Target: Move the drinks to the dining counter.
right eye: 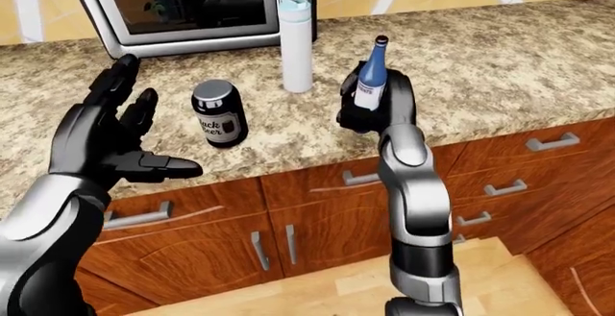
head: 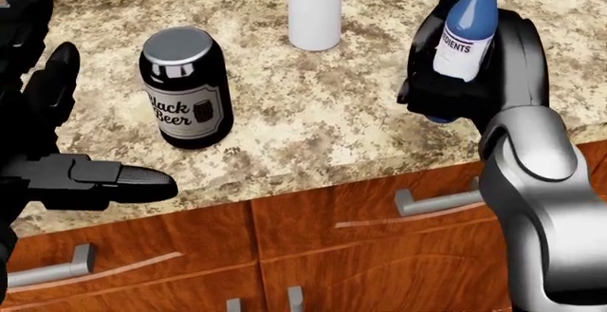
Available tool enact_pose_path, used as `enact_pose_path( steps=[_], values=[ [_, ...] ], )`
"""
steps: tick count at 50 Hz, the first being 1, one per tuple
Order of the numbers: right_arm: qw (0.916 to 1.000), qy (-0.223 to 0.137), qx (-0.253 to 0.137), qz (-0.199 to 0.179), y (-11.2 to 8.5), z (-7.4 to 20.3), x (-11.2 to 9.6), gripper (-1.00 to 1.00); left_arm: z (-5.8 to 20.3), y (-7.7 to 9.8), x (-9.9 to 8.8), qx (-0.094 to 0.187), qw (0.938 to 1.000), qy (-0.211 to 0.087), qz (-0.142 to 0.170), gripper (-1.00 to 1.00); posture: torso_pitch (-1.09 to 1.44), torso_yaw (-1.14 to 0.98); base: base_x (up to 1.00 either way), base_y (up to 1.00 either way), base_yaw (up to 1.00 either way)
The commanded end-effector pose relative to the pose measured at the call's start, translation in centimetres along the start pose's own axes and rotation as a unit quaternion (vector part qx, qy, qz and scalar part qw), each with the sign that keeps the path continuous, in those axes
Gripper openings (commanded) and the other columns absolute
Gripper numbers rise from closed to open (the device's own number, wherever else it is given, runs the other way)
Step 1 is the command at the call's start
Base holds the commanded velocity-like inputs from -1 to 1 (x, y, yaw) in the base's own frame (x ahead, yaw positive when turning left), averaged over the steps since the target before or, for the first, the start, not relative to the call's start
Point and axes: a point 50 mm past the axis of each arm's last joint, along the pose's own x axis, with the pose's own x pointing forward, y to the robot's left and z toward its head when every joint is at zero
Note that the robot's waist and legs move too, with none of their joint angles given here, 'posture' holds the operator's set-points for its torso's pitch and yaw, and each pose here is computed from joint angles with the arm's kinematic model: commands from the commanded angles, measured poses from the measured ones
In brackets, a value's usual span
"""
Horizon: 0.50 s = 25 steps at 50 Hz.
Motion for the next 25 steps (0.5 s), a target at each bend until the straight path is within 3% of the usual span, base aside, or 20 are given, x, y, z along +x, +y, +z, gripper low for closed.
enact_pose_path(
  steps=[1,11,25],
  values=[
    [0.9984,-0.056,0.004,0.002,0.0,2.3,-0.2,-1.0,1.8,-0.1,0.1,0.015,0.9987,-0.048,0.007,1.0,0.0,0.0,0.0,0.0,0.0],
    [0.9981,-0.061,0.003,0.001,-0.2,2.6,-0.3,-1.0,1.7,-0.6,2.6,0.062,0.9968,-0.046,0.022,1.0,0.0,0.0,0.0,0.0,0.0],
    [0.9978,-0.066,0.002,0.002,-0.2,3.2,-0.4,-1.0,1.1,-1.5,5.5,0.066,0.9974,-0.024,0.015,1.0,0.0,0.0,0.0,0.0,0.0]
  ],
)
